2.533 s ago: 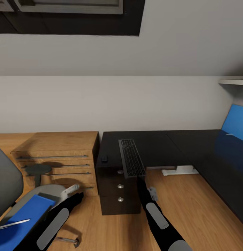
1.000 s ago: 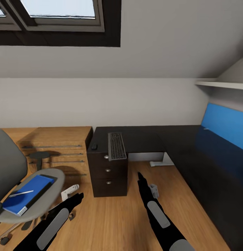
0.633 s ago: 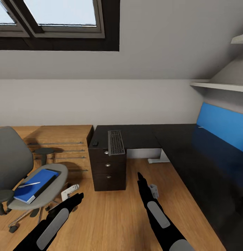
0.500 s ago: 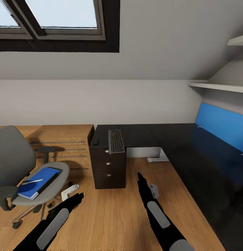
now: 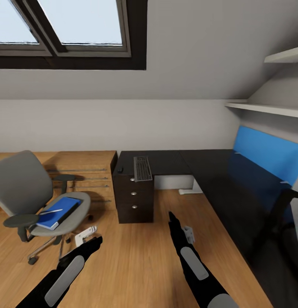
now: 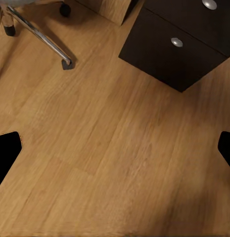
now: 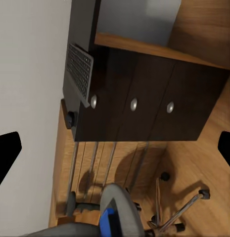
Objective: In the bedroom, organize the workspace by keeping the computer under the desk, ensuring the monitor is on the desk, placing the keyboard on the desk next to the monitor, placing the mouse on the desk next to the keyboard, moving the folder from the swivel chair onto the desk next to the mouse, stacking the notebook on top of the folder with the pen on top of the notebook, and positioning the swivel chair next to the desk.
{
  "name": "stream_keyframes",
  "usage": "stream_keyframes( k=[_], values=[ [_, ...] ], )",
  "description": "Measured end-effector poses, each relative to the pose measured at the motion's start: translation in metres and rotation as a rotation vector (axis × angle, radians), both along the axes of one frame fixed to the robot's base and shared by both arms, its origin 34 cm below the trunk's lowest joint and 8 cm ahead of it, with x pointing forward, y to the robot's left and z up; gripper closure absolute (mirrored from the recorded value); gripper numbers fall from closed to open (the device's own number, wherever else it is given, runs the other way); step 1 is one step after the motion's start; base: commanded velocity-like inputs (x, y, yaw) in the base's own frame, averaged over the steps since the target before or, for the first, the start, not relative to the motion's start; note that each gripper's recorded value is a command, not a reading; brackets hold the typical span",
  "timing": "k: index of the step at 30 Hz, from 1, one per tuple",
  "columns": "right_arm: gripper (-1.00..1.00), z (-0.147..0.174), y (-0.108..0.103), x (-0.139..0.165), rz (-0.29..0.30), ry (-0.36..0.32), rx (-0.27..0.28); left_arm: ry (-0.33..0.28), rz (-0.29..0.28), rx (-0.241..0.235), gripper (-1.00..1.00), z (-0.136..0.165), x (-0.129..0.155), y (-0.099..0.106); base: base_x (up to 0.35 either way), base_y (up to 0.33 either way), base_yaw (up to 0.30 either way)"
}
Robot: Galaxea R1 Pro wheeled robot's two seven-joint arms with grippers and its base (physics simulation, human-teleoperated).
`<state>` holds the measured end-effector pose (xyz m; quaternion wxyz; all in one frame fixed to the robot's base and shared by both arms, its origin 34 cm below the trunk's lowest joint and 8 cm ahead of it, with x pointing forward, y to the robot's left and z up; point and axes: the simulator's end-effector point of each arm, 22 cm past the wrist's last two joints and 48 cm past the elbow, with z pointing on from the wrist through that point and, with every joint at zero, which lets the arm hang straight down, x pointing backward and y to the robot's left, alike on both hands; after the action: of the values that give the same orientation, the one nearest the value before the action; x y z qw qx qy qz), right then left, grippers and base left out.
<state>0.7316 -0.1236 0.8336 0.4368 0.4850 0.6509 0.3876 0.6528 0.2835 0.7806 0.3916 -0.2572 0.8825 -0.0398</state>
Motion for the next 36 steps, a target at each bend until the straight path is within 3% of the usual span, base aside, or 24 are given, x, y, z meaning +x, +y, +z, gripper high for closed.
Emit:
stream_keyframes(
  k=[36],
  values=[
    [-1.0, 0.048, 0.002, -0.005, 0.009, 0.0, -0.006, 0.002, 0.0, 0.002, -1.0, 0.048, -0.005, 0.0, -0.287, -0.195, 0.0]
  ],
)
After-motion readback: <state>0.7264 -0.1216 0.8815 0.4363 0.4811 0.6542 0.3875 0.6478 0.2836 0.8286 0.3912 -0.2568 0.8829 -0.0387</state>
